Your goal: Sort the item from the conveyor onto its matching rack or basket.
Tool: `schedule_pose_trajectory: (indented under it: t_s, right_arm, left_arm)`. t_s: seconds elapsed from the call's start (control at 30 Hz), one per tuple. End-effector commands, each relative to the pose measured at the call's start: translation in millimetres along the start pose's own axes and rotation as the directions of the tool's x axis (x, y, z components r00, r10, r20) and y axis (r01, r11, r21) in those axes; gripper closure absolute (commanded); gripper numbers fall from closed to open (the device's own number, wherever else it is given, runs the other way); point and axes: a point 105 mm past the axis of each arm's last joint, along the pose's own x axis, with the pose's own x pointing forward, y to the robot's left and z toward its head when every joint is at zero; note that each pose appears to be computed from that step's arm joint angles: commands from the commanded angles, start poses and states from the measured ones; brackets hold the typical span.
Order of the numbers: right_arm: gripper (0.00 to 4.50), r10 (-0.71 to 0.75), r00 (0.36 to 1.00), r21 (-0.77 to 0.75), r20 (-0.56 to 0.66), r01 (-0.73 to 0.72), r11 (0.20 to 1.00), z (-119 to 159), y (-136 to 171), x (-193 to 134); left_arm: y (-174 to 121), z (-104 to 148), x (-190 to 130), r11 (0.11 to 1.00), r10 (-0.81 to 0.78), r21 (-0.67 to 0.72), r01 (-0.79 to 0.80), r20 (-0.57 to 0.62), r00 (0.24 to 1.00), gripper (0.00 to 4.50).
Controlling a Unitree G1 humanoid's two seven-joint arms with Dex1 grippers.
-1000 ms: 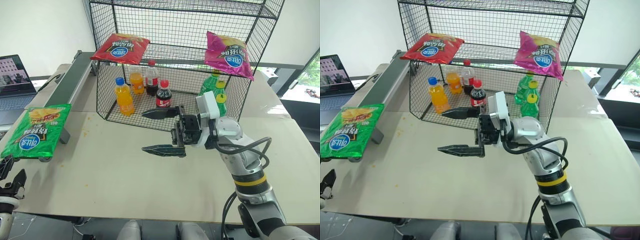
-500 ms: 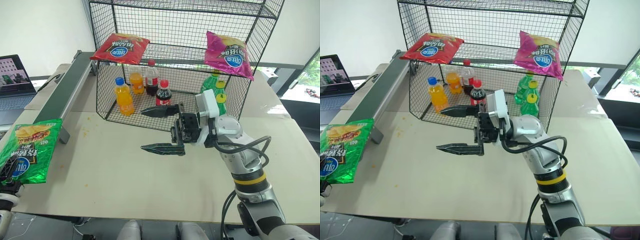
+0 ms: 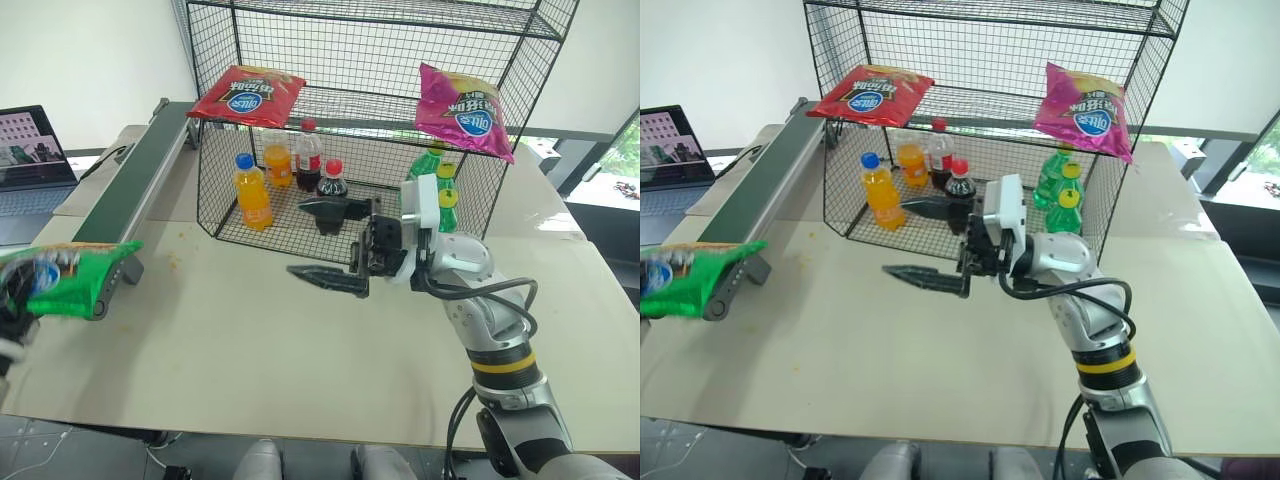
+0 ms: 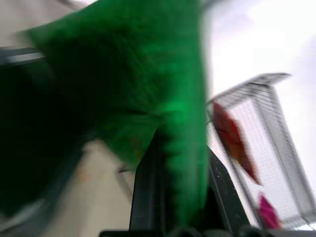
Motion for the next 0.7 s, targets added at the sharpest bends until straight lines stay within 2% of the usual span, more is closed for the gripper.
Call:
schedule_pose_trajectory:
  t_s: [0.03, 0.17, 0.27, 0.47, 0.7]
  right_arm:
    - [0.00, -0.133, 0.990, -0.088, 0.043, 0.136, 0.987, 22.0, -12.4, -7.6]
    - [0.00, -0.268, 0.962, -0.177, 0.053, 0.273, 0.946, 32.3, -20.8, -15.4]
    - [0.00, -0.355, 0.932, -0.222, 0.072, 0.362, 0.905, 40.2, -23.7, -21.9]
    - [0.00, -0.569, 0.813, -0.299, 0.125, 0.577, 0.760, 58.0, -29.3, -47.4]
    - [0.00, -0.651, 0.744, -0.341, 0.152, 0.658, 0.672, 70.6, -18.4, -58.4]
  left_arm:
    - [-54.5, -29.3, 24.8, 0.982, -0.185, 0.009, 0.187, -0.117, 0.976, 4.41]
    - [-92.2, -70.9, 58.0, 0.950, -0.312, -0.069, 0.304, -0.237, 0.920, 4.41]
    - [-119.1, -93.0, 76.2, 0.909, -0.417, -0.154, 0.388, -0.291, 0.861, 4.41]
    - [-173.7, -138.8, 108.8, 0.785, -0.616, -0.369, 0.497, -0.395, 0.681, 4.41]
    - [-221.4, -158.3, 151.8, 0.660, -0.744, -0.511, 0.550, -0.343, 0.573, 4.41]
